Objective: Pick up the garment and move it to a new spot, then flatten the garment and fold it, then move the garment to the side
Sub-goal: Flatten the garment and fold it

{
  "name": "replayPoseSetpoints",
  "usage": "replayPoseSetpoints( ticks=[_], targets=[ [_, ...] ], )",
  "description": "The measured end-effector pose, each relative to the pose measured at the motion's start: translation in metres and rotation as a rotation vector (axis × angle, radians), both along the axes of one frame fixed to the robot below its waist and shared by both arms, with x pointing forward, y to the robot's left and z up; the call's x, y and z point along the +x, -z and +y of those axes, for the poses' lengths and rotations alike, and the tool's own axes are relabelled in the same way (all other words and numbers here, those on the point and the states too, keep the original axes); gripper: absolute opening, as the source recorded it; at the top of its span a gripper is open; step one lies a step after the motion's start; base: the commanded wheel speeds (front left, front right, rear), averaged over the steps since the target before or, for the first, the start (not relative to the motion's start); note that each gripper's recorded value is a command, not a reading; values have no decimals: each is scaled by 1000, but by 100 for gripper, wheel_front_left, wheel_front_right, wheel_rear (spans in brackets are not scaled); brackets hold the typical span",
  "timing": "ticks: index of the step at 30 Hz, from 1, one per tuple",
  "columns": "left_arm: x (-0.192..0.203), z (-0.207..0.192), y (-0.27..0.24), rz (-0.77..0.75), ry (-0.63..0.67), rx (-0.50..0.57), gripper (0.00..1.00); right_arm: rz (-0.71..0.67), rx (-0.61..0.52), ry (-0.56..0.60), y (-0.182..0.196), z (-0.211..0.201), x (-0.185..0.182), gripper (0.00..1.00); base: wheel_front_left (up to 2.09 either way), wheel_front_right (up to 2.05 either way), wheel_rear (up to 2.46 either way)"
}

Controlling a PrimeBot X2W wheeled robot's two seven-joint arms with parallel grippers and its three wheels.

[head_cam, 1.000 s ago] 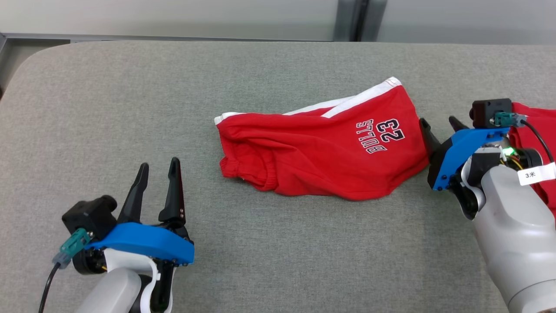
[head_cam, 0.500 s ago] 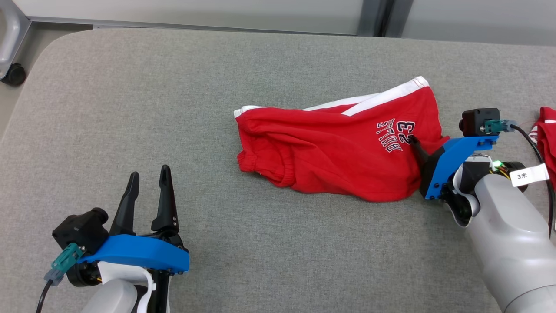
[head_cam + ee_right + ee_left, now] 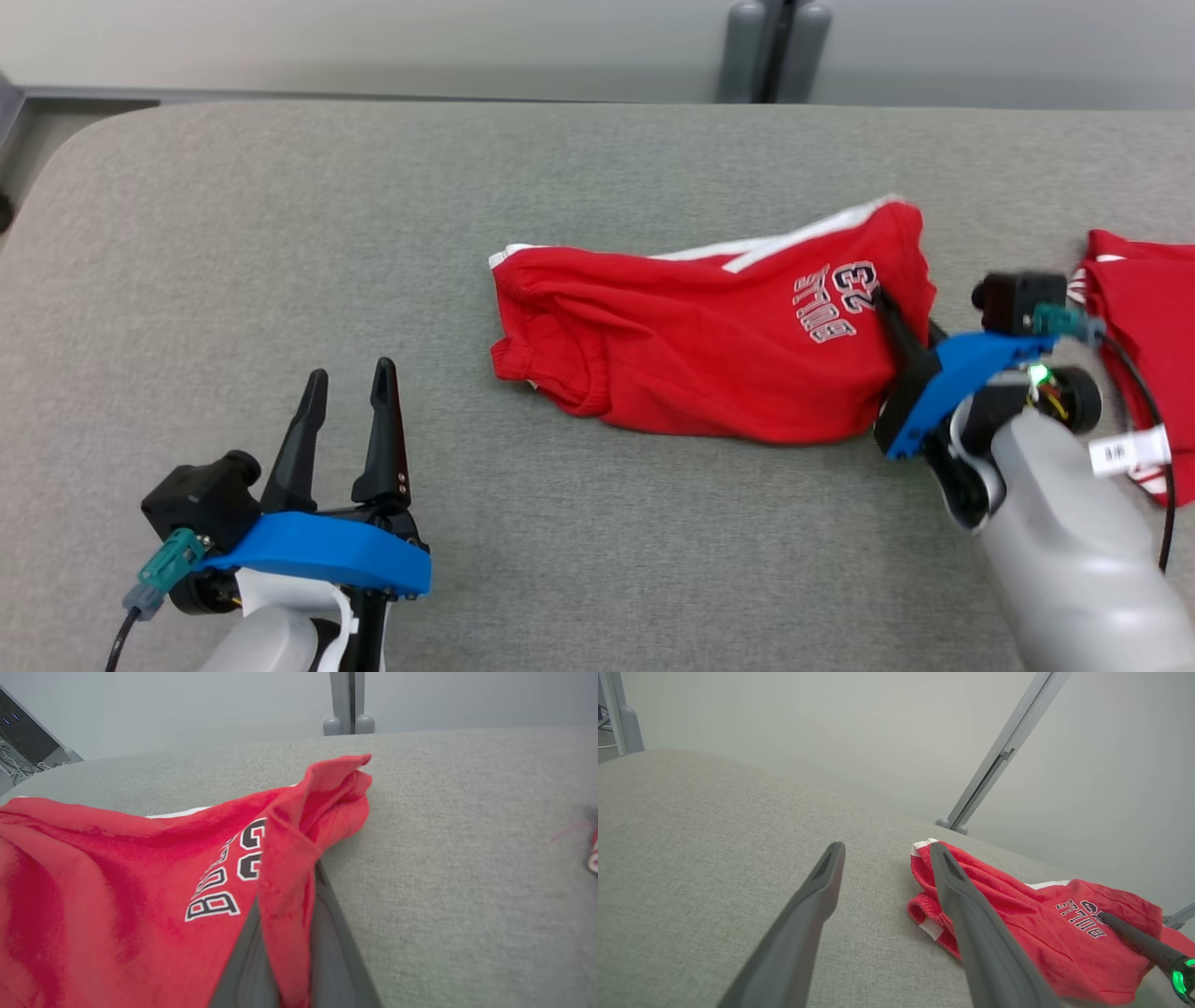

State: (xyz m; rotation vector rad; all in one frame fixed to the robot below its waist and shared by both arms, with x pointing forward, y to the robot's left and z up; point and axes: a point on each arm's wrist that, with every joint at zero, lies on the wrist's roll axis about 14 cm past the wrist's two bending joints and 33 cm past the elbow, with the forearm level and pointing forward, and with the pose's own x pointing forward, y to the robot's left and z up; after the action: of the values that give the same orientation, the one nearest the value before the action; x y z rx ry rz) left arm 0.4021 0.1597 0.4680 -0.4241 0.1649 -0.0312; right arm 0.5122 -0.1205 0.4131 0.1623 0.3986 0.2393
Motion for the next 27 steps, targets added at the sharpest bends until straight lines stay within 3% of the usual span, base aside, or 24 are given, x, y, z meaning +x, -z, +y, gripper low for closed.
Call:
replayPoseSetpoints(
  ticks=[8, 14, 25, 27],
  targets=[
    [0, -25, 0, -4, 65, -26, 100, -17, 77, 138, 13, -39, -55, 0, 0, 0, 0],
    [-1, -30, 0, -6, 75, -28, 100, -30, 79, 178, 9, -50, -67, 0, 0, 0, 0],
    [-13, -2, -2, -16, 7, 33, 100, -162, 25, 25, -47, 1, -28, 0, 0, 0, 0],
    [-18, 9, -2, -14, -25, 48, 100, -196, 14, -85, -68, 41, -18, 0, 0, 0, 0]
  ],
)
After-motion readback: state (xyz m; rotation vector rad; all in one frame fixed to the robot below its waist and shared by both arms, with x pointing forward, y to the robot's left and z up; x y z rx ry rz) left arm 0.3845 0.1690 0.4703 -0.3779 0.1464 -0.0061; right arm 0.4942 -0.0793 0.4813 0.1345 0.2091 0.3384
